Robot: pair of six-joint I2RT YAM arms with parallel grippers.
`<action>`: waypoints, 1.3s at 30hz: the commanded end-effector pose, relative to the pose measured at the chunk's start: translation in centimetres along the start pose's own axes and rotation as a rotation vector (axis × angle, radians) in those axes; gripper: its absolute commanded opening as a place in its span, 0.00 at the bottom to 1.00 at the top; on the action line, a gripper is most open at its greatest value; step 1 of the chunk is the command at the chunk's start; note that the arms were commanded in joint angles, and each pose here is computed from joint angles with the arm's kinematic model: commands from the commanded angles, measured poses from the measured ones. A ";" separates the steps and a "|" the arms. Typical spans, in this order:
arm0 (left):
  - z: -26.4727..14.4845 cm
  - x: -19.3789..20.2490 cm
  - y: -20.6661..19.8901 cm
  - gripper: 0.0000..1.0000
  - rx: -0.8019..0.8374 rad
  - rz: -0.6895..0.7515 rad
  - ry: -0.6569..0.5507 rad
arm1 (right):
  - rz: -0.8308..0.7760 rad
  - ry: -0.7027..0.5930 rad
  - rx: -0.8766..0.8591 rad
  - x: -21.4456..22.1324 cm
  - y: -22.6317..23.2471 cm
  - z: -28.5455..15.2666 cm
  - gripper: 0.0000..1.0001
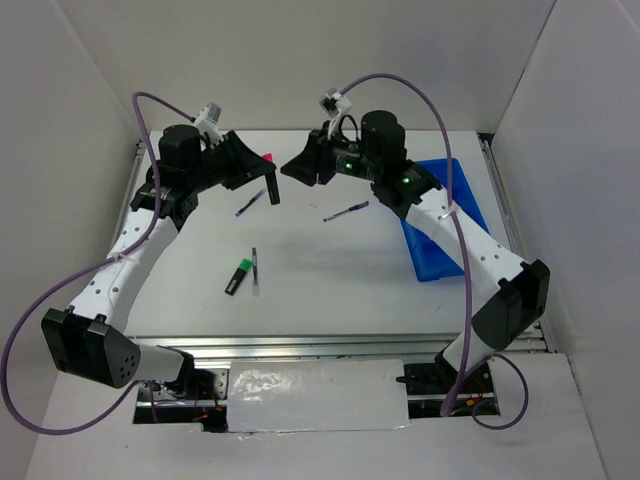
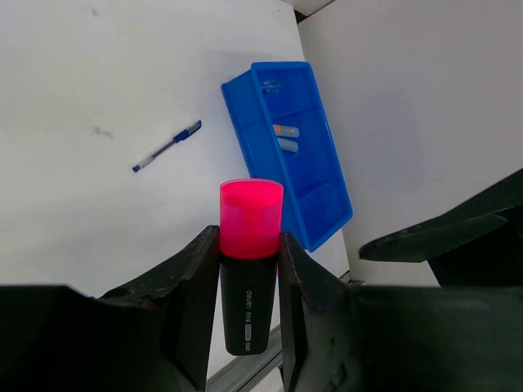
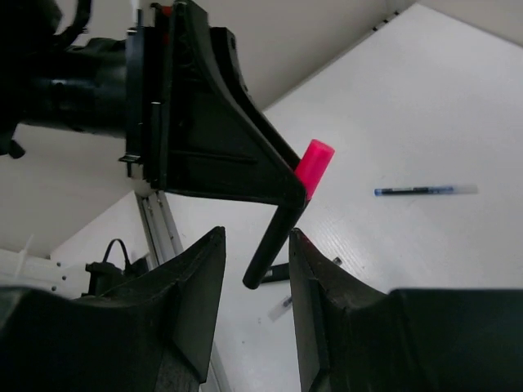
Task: Sort the stationery into containers
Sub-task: Pick up the pen from the center of the board.
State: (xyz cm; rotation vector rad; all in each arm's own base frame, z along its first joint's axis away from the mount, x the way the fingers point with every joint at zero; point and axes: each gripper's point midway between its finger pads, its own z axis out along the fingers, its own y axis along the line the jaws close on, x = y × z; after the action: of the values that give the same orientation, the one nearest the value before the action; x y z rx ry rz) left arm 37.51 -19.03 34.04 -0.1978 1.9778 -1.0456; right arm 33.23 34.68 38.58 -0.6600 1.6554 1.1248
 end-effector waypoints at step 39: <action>-1.9 -1.1 0.1 0.99 0.001 0.143 -0.032 | -0.238 0.176 0.121 3.8 -4.6 -1.5 0.00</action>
State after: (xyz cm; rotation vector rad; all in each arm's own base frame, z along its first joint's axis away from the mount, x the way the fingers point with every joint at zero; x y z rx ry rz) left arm 36.59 -19.07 31.82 -0.1839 2.0390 -1.0664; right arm 34.87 36.47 30.32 -0.6890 1.8901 0.9779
